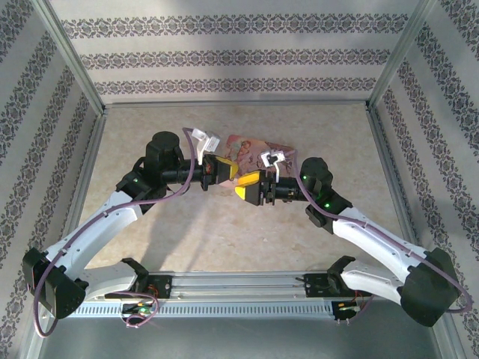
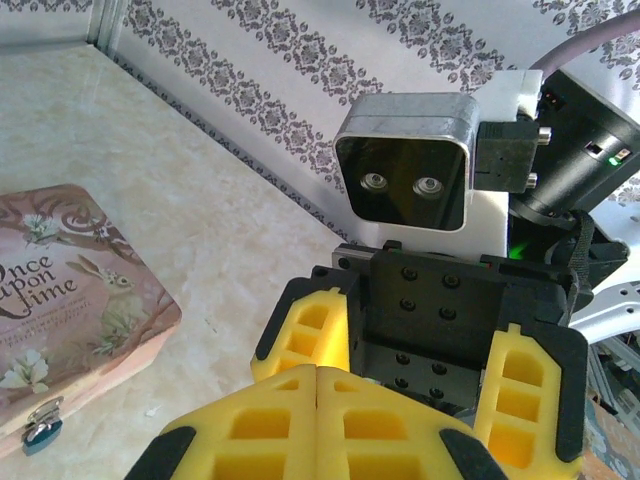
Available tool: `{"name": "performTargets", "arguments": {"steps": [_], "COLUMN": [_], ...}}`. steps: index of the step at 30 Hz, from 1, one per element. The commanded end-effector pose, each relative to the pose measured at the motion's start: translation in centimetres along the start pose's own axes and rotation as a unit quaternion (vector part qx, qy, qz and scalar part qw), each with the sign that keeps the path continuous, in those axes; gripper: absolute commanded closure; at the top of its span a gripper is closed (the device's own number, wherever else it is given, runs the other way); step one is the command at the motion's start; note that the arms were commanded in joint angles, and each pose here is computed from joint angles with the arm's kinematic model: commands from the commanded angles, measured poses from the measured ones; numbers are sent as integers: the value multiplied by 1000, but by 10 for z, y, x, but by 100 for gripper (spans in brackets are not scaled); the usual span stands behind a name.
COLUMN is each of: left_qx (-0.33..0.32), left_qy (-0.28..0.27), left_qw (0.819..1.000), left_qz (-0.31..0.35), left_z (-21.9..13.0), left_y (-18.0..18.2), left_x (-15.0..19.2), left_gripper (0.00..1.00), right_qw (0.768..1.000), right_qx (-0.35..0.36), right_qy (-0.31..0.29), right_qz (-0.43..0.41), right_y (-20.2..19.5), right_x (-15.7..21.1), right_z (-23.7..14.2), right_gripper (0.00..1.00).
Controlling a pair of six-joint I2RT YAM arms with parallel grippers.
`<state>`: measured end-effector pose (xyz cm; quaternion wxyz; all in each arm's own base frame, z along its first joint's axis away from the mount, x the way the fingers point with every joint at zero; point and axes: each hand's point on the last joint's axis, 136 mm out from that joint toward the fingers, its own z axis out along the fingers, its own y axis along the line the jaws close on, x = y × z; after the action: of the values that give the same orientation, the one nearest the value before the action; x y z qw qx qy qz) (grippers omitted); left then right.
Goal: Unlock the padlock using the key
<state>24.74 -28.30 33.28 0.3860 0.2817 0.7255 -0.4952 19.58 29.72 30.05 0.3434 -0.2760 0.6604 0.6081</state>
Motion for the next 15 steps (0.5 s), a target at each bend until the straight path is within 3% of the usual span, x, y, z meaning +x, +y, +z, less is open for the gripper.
{"name": "performTargets", "arguments": {"steps": [1, 15], "left_qx": [25, 29], "left_qy": [-13, -11], "left_qw": [999, 999], "left_qz": [18, 20], "left_z": [1, 2], "left_y": [-14, -16], "left_x": [-8, -8], "left_gripper": [100, 100], "right_qw": [999, 999], "right_qx": [-21, -28], "right_qy": [-23, -31], "right_qz": [-24, -26], "right_y": [14, 15], "right_x": [-16, -23], "right_z": [2, 11], "right_gripper": [47, 60]}}
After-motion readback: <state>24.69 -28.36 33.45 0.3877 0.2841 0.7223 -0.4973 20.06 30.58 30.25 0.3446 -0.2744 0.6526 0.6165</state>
